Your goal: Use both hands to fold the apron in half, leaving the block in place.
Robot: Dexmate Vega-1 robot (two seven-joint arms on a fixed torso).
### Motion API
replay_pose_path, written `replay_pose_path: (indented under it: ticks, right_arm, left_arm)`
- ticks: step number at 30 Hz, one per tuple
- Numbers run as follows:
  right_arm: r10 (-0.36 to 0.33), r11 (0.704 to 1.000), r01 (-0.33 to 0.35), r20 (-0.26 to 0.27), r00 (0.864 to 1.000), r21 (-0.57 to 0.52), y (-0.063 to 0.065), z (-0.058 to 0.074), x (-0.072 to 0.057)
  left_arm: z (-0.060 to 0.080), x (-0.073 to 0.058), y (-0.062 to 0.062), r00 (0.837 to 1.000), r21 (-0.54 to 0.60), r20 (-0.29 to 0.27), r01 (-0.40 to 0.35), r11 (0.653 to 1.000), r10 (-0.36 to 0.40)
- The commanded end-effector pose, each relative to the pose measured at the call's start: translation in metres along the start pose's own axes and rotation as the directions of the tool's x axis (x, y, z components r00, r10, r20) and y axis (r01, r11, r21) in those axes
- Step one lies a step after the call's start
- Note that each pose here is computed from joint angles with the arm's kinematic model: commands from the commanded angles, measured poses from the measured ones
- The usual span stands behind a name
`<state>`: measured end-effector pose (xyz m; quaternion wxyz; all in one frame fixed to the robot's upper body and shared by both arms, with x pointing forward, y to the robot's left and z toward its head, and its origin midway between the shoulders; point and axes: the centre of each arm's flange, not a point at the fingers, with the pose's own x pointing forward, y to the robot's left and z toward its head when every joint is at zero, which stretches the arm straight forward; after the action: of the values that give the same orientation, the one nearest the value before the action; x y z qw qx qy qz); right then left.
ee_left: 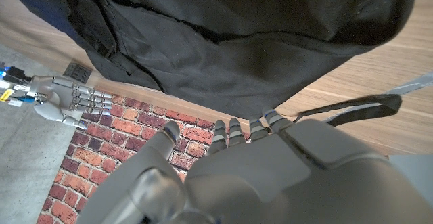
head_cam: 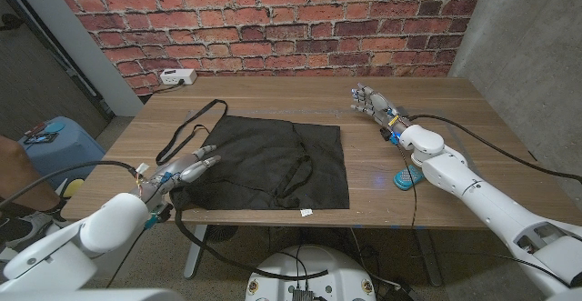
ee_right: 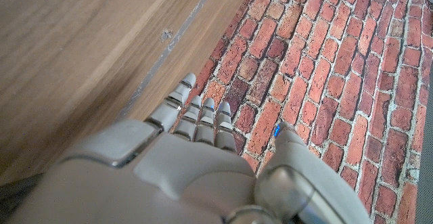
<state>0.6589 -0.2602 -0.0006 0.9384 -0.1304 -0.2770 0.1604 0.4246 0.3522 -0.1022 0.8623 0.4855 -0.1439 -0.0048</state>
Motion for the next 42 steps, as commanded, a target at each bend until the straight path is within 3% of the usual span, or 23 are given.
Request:
replay_pose_path:
  ticks: [1,7,19,29,34,42]
  right_arm:
    - [0.013,0.999,-0.013,-0.014,1.0,-0.043,-0.001,0.003,-0.001]
    - [0.047,0.991,-0.051,-0.035,0.998,-0.124,0.003,0.011,-0.001]
    - [0.053,0.986,-0.06,-0.049,0.997,-0.158,0.014,0.014,-0.001]
    - [0.05,0.982,-0.058,-0.05,0.998,-0.179,0.02,0.017,-0.001]
    - [0.04,0.976,-0.053,-0.064,0.997,-0.212,0.021,0.018,-0.001]
    - [-0.003,0.972,-0.018,-0.089,0.996,-0.233,0.028,0.01,-0.003]
  left_arm:
    - [-0.001,-0.012,0.0,1.0,0.098,-0.018,0.024,0.995,-0.023]
    - [-0.005,-0.017,0.0,0.999,0.16,-0.035,0.045,0.986,-0.04]
    - [-0.007,-0.027,0.007,0.998,0.276,-0.047,0.059,0.959,-0.048]
    - [-0.012,-0.031,-0.005,0.996,0.317,-0.071,0.066,0.946,-0.046]
    - [-0.016,-0.035,-0.005,0.996,0.325,-0.089,0.059,0.944,-0.032]
    - [-0.017,-0.035,-0.012,0.995,0.399,-0.095,0.053,0.915,-0.017]
